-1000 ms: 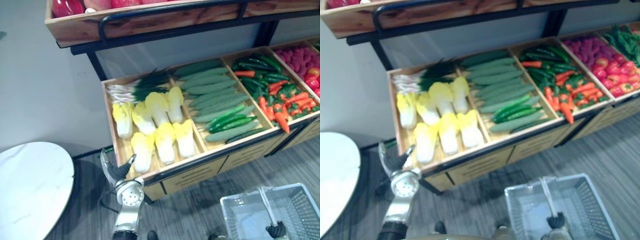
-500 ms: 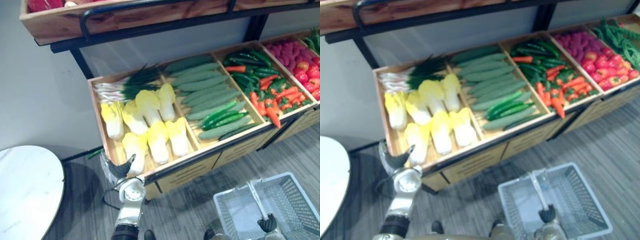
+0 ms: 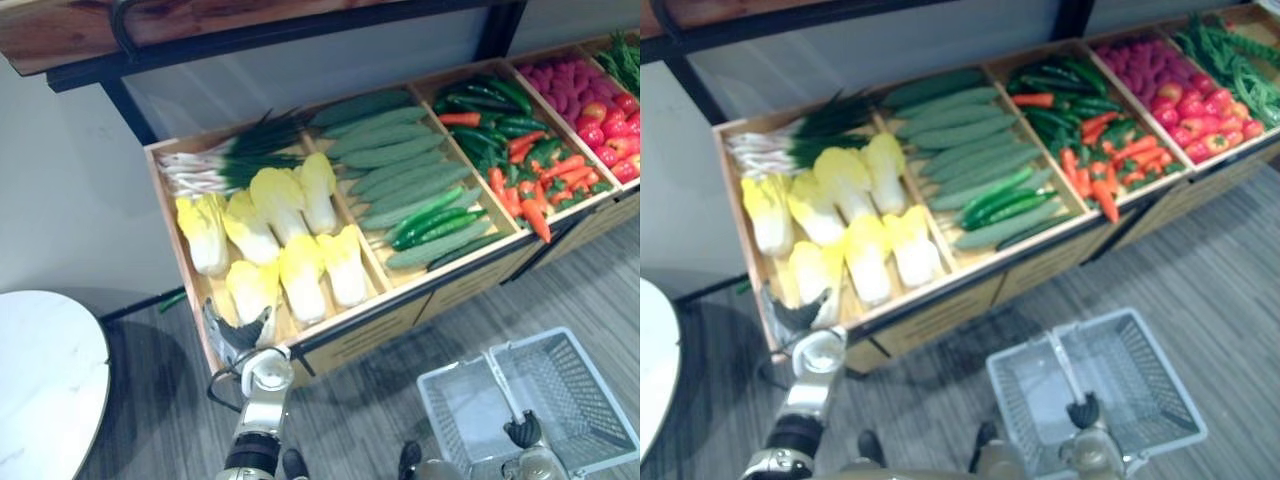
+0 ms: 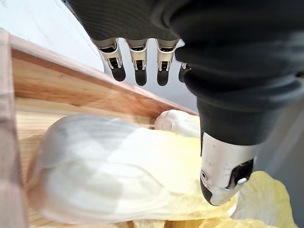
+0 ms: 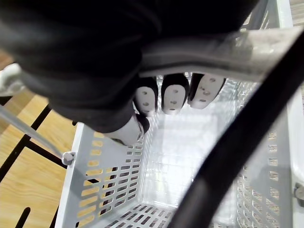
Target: Pick vegetable in the basket
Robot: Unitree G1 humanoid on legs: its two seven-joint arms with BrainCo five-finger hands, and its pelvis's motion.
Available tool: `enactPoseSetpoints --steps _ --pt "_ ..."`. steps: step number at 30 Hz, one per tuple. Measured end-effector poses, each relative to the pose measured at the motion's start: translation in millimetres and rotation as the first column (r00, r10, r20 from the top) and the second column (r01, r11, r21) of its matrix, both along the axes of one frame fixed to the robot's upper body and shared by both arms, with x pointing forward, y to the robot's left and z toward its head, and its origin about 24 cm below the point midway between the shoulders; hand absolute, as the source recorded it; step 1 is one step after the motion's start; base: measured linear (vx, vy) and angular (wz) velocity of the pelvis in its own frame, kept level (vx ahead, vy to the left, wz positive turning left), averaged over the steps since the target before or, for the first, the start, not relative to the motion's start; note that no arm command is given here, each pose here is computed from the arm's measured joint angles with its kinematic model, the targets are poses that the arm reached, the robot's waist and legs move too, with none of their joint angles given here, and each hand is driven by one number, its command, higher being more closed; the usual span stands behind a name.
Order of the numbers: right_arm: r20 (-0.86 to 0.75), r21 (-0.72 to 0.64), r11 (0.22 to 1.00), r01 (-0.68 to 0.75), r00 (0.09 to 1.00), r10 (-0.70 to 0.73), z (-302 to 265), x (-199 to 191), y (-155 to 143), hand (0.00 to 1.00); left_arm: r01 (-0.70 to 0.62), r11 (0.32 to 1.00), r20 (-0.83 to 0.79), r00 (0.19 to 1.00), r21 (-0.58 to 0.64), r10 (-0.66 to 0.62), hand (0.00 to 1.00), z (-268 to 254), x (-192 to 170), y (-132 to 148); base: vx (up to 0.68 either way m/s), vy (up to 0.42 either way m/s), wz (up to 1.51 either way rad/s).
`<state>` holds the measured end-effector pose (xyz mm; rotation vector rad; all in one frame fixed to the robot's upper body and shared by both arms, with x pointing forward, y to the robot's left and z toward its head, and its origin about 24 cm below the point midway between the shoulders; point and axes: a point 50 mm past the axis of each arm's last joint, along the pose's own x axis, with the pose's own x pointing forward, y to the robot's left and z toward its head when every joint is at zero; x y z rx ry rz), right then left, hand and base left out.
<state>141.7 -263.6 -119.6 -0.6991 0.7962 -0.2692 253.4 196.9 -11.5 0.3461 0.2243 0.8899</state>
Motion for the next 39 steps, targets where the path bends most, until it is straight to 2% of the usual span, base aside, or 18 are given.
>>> enactPoseSetpoints --steps 14,15,18,26,34,39 --pt "0.052 -0.002 1.0 -0.008 0.999 0.009 7 19 2 1.0 -0.042 0.999 -0.138 0.99 -0.015 0.04 0.0 -12 7 4 0.05 0.0 -0.07" --pt "0.052 -0.002 1.0 -0.008 0.999 0.008 7 19 2 1.0 -0.042 0.999 -0.156 0.987 -0.019 0.039 1.0 -15 7 4 0.05 -0.008 -0.11" --pt "0.054 0.003 1.0 0.0 0.999 0.0 7 18 1 1.0 -0.028 0.999 -0.191 0.981 -0.037 0.02 1.0 -16 14 4 0.01 -0.002 -0.02" --pt "0.059 0.012 0.999 -0.041 0.997 0.04 12 26 -3 1.0 0.049 0.999 -0.268 0.962 0.006 -0.045 1.0 -12 30 20 -0.05 0.008 -0.04" --pt "0.064 0.009 0.997 -0.075 0.995 0.074 13 28 -3 1.0 0.097 0.995 -0.256 0.962 -0.013 -0.097 1.0 -5 40 21 -0.01 0.021 0.03" --pt "0.058 0.008 0.998 -0.069 0.996 0.068 12 24 -4 1.0 0.065 0.997 -0.203 0.976 -0.052 -0.074 1.0 -4 34 13 0.12 0.029 0.07"
